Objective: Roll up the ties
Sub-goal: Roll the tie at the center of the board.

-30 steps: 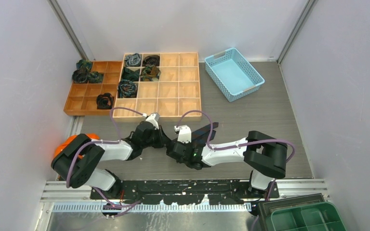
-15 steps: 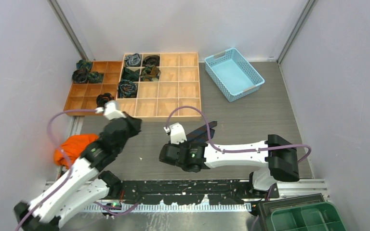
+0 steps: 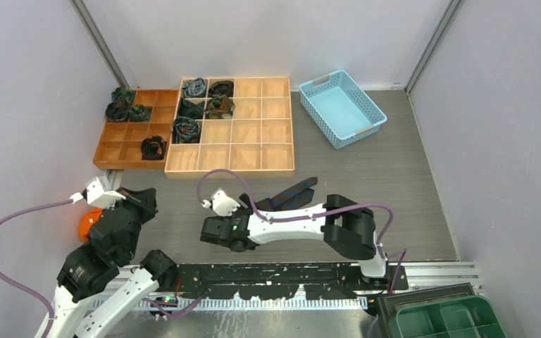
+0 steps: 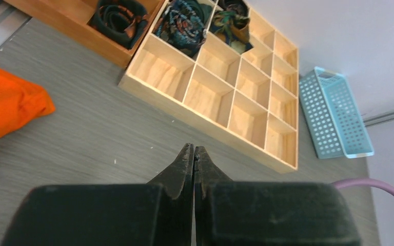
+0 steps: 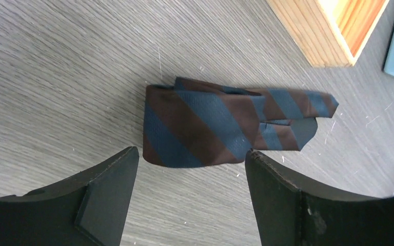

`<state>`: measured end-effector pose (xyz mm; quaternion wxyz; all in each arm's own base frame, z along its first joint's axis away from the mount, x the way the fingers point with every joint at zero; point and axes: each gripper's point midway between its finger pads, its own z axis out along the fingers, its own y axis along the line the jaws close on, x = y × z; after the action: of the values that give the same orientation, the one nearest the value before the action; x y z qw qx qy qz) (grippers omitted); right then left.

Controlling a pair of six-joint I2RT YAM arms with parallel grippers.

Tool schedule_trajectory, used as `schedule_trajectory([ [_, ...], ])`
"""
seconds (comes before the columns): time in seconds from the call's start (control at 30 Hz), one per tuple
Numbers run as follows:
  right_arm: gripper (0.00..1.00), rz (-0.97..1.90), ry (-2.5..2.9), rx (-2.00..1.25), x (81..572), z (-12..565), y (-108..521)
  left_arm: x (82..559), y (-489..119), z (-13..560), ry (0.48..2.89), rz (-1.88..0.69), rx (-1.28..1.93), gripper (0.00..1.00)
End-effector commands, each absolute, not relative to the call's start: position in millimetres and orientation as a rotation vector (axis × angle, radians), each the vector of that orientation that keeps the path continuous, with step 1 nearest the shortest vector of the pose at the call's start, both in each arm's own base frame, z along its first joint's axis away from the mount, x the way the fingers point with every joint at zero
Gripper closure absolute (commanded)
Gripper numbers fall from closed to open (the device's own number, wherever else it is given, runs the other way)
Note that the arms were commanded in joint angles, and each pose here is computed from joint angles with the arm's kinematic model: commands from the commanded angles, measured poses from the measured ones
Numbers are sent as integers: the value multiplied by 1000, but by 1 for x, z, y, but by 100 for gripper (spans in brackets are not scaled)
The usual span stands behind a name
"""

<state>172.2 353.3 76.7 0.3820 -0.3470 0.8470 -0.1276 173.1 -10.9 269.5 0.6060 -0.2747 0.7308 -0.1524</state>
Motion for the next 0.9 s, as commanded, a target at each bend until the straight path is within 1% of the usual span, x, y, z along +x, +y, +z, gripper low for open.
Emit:
schedule_trajectory([
  [0.0, 18, -355, 2081, -926, 184, 88, 373, 170, -1, 265, 1713, -270, -637, 100],
  [0.17, 18, -365, 2149, -916, 191, 64, 369, 171, -1, 263, 1717, -266, -635, 100],
  [0.33, 18, -388, 2244, -832, 206, 44, 340, 172, -2, 261, 1719, -263, -626, 100],
  [0.47, 18, -351, 2308, -789, 207, 29, 327, 174, -4, 262, 1718, -264, -625, 100],
  [0.53, 22, -332, 2350, -773, 206, 21, 323, 175, -5, 263, 1718, -267, -622, 100],
  [0.7, 37, -267, 2438, -744, 201, 5, 323, 175, -5, 264, 1717, -264, -619, 100],
  [0.77, 40, -247, 2448, -715, 201, 2, 323, 175, -4, 266, 1711, -270, -621, 100],
  [0.87, 48, -216, 2451, -684, 205, 2, 326, 174, -4, 272, 1698, -280, -623, 100],
])
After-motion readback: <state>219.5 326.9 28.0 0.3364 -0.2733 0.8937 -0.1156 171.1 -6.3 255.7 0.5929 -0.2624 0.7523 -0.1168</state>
